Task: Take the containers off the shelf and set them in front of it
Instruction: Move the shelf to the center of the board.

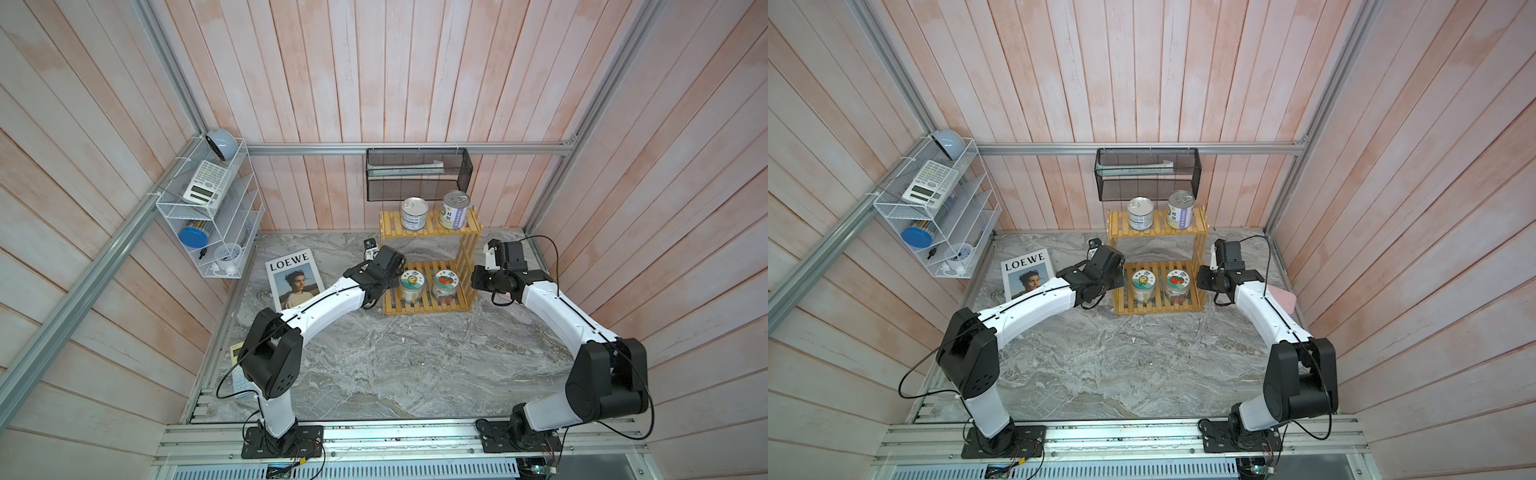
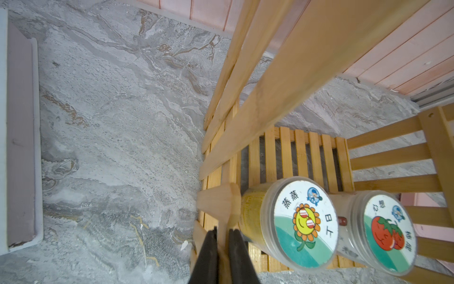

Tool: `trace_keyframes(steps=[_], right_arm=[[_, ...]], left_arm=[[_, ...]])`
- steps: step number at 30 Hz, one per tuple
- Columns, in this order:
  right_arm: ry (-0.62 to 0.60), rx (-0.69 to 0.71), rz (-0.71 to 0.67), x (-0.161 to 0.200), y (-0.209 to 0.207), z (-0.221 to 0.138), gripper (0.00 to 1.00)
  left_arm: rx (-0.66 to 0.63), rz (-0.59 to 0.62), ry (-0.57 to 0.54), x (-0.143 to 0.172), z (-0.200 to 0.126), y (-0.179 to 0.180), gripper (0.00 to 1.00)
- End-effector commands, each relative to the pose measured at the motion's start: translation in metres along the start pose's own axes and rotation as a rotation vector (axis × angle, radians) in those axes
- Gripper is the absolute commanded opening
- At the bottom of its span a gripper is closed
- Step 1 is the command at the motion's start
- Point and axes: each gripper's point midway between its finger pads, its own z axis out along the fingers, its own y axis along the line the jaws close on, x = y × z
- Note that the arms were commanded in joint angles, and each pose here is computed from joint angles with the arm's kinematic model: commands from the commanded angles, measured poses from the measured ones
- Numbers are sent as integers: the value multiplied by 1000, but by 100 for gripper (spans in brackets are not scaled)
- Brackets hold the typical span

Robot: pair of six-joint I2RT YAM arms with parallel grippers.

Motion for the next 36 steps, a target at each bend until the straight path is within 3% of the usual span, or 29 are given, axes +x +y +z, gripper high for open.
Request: trace_keyframes(steps=[1, 23, 36], right_arm=[[67, 17, 61, 17, -4, 7, 0], [154, 3, -24, 89, 33, -16, 0], [172, 27, -46, 109, 37, -26, 0]], left_arm=[[-122, -5, 66, 20, 5, 40, 0], [-264, 11, 57, 35, -27, 111, 0], [-292, 13, 42, 38, -38, 126, 0]])
